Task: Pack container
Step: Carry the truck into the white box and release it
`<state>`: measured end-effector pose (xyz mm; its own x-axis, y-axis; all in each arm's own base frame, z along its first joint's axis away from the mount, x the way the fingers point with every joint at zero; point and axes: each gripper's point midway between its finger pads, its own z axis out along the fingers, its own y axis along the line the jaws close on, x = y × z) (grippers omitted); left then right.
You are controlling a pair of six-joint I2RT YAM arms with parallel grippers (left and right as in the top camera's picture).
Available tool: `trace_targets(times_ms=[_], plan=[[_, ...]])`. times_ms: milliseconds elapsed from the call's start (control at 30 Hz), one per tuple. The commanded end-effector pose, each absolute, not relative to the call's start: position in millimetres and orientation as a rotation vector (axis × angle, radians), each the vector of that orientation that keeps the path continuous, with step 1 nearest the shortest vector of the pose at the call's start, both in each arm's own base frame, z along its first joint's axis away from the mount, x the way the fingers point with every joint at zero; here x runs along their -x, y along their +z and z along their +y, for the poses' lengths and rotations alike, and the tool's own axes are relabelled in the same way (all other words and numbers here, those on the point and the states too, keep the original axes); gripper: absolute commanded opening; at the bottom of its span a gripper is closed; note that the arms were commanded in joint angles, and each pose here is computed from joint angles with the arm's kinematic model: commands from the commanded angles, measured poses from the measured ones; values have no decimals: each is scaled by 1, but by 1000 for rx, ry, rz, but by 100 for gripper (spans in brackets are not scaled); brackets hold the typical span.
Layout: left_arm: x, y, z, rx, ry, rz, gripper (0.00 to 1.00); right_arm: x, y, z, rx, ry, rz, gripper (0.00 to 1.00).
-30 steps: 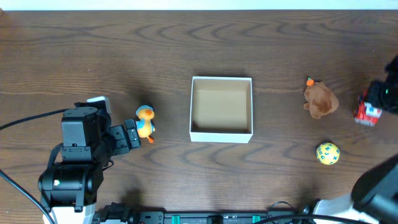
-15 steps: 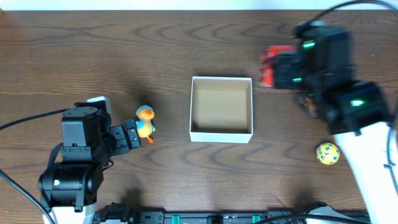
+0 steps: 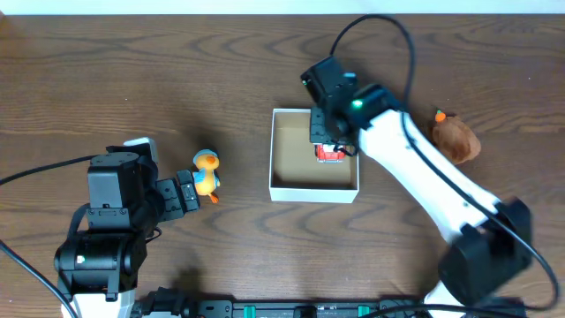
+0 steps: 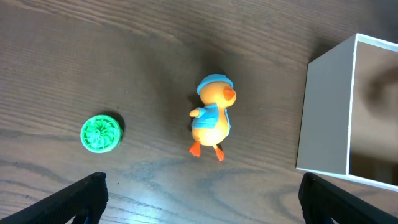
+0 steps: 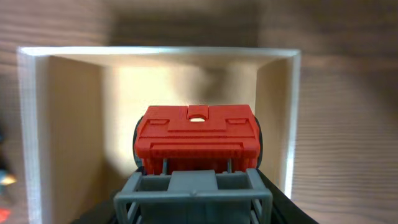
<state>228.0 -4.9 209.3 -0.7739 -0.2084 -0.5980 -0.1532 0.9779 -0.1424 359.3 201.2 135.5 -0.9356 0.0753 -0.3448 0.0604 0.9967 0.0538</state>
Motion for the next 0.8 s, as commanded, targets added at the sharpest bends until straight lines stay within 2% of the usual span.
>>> trace_targets(times_ms=[0,200,367,433,467,600,767], plan=[[-229,213,-4,259,-115,2461,98,-367,113,198,-161,17,2817,1],[-229,213,-4,258,-115,2462,98,-373,67,195,-195,-8,2914,1],[-228,213,-4,259,-114,2464,98,-375,51,188,-220,-29,2947,2],[-228,212,-4,259,-114,2466,98,-375,51,186,-213,-33,2949,24],[-228,212,-4,259,-114,2465,98,-376,51,186,-214,-33,2949,39],[-228,213,-4,259,-114,2465,98,-375,51,186,-192,-36,2952,50],[-228,212,-4,259,-114,2466,98,-369,54,195,-130,25,2982,77]])
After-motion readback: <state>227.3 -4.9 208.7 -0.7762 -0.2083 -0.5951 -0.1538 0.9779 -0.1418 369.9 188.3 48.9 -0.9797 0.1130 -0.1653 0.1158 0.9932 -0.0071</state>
